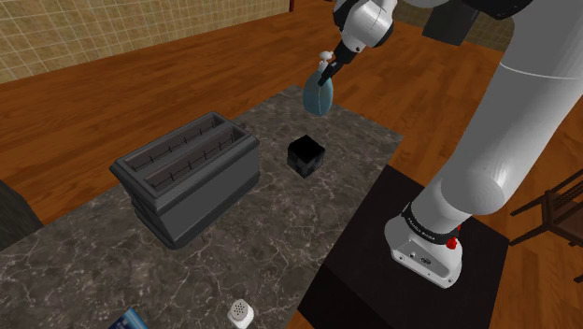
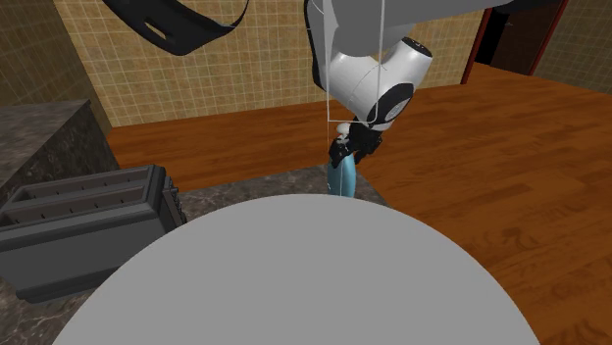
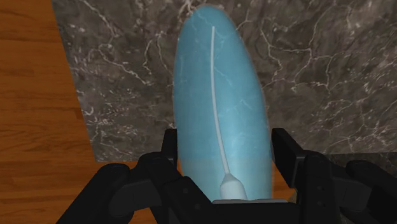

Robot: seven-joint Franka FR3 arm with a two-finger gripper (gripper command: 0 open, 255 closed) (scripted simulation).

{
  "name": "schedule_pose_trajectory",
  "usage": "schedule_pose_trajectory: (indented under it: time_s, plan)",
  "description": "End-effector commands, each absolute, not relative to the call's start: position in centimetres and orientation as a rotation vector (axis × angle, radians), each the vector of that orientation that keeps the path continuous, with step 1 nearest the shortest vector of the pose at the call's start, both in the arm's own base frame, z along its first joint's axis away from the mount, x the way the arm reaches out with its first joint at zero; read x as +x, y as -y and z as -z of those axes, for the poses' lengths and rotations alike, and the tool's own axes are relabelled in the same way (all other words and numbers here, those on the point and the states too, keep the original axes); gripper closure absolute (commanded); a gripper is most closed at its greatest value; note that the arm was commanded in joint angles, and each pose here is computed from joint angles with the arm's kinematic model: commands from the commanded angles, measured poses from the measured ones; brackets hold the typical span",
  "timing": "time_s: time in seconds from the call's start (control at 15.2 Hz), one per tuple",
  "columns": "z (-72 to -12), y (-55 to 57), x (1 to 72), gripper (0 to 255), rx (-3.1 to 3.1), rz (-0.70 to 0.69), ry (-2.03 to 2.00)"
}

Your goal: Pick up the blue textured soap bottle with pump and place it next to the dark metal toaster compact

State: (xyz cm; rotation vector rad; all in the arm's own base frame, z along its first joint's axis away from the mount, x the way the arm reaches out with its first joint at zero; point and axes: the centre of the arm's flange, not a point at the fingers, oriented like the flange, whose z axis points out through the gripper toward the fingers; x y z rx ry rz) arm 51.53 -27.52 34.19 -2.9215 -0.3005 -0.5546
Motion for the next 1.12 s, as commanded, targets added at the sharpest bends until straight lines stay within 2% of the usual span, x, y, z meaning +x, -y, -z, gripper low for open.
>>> schedule_pose_trajectory:
  time_s: [0.0, 0.46, 1.06]
  plan:
    - [-34.1, 27.5, 51.5, 255, -2.921, 0.553, 0.301]
    - [-34.1, 27.5, 51.5, 255, -2.921, 0.554, 0.301]
    - [-38.9, 27.5, 51.5, 255, -2.921, 0.554, 0.301]
